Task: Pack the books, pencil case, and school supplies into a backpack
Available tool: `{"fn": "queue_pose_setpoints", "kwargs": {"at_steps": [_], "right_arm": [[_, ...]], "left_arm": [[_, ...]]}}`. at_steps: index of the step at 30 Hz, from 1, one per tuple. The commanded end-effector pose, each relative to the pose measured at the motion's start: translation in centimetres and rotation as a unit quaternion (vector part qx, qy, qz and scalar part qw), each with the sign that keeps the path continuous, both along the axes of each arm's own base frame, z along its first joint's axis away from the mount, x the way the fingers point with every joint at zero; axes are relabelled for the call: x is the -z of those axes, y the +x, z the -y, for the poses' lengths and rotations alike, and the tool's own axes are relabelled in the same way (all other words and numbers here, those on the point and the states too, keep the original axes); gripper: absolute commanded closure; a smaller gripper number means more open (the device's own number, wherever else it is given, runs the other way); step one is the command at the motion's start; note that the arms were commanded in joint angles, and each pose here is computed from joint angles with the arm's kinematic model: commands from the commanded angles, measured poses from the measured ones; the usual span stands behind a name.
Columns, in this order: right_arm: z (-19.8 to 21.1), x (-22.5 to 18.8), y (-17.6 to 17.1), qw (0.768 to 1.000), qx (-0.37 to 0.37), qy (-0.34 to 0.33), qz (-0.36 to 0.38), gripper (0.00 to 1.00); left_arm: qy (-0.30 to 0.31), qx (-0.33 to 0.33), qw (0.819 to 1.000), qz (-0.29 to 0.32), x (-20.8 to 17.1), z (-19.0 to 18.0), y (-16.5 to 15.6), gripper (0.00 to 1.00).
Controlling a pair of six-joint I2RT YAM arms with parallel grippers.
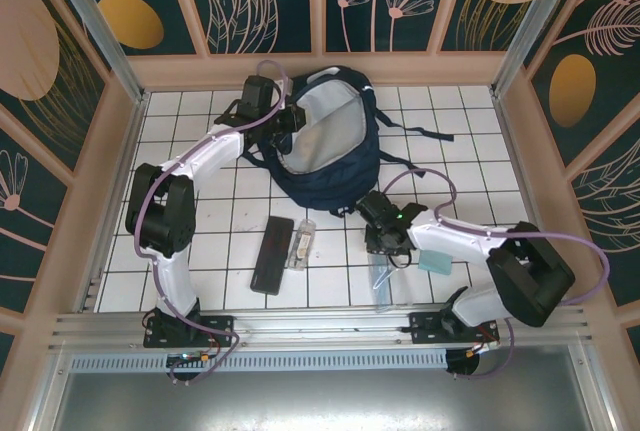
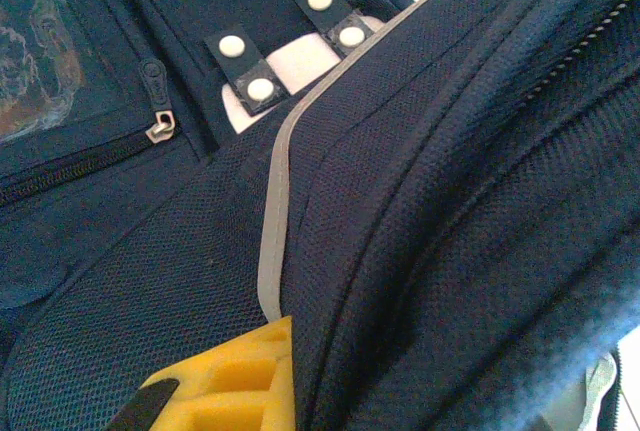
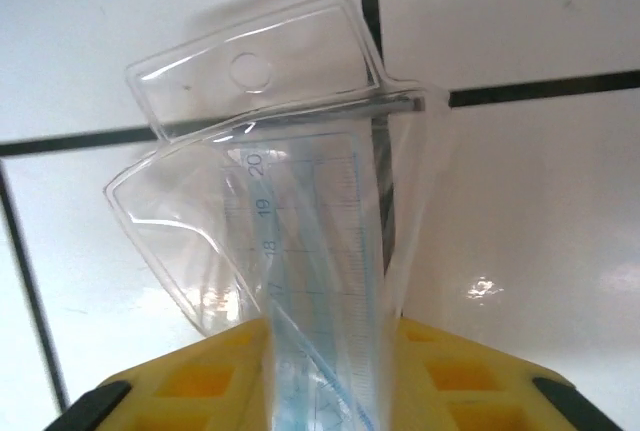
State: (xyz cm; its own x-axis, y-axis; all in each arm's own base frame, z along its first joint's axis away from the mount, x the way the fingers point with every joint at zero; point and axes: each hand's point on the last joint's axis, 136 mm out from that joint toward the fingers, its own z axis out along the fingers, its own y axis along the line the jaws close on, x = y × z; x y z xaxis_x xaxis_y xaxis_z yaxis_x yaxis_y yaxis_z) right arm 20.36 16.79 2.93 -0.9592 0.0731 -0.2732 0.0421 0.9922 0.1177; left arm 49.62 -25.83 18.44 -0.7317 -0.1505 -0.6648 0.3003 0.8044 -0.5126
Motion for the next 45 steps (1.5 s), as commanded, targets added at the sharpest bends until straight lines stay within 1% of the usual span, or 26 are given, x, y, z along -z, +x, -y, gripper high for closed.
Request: {"fn": "queue_pose_setpoints", "kwargs": {"at_steps": [1,5,9,11,12,15,19,21,25,28,31,34,37,41,43,45], "right_arm": [[0.1,-2.0,1.2,0.998,0.025,0.044,0.026,0.73],[0.5,-4.1,2.5,0.992,0.047,0.102,0.050,0.75],[0.9,-4.6,3.1,0.985,0.060,0.148,0.058,1.00],[0.6,-4.6,3.0,0.984,0.055,0.160,0.058,1.00],[1.4,-4.6,3.6,0.982,0.070,0.162,0.061,1.00],[1.7,-5.1,4.0,0.982,0.073,0.160,0.067,1.00],[2.1,-7.6,5.2,0.980,0.071,0.165,0.088,1.00],[1.9,-9.7,6.2,0.974,0.066,0.188,0.105,1.00],[0.8,-14.9,9.0,0.956,0.044,0.250,0.143,1.00],[-0.5,-18.5,11.4,0.941,0.025,0.292,0.171,1.00],[-2.1,-20.9,14.3,0.924,0.018,0.329,0.195,1.00],[-3.9,-21.6,17.2,0.904,0.027,0.376,0.200,1.00],[-5.5,-21.5,19.8,0.886,0.037,0.417,0.198,1.00],[-6.8,-20.2,22.7,0.877,0.058,0.435,0.197,1.00],[-7.3,-19.7,23.7,0.872,0.068,0.444,0.195,1.00],[-7.3,-18.8,24.6,0.873,0.084,0.441,0.193,1.00]], "left_arm": [[-0.043,-0.019,0.997,0.059,-4.4,-0.2,2.3,1.00],[-0.055,-0.009,0.997,0.051,-4.3,0.2,1.9,1.00],[-0.063,-0.006,0.997,0.047,-4.0,0.3,1.6,1.00],[-0.064,-0.005,0.997,0.045,-3.9,0.3,1.5,1.00],[-0.065,-0.005,0.997,0.044,-3.9,0.3,1.5,1.00],[-0.065,-0.004,0.997,0.040,-3.7,0.3,1.3,1.00],[-0.067,0.007,0.997,0.031,-3.3,0.6,0.9,1.00],[-0.073,0.019,0.997,0.024,-3.2,0.9,0.4,1.00],[-0.084,0.036,0.996,0.015,-3.1,1.2,-0.7,1.00],[-0.089,0.046,0.995,0.017,-3.7,1.3,-1.6,1.00],[-0.099,0.059,0.993,0.022,-4.8,1.7,-2.5,1.00],[-0.104,0.076,0.991,0.033,-6.3,2.5,-3.5,1.00],[-0.114,0.095,0.988,0.047,-8.4,3.6,-4.5,1.00],[-0.126,0.113,0.984,0.059,-10.5,5.0,-5.9,1.00],[-0.132,0.119,0.982,0.058,-10.8,5.6,-6.6,1.00],[-0.141,0.125,0.980,0.059,-11.2,6.2,-7.2,1.00]]}}
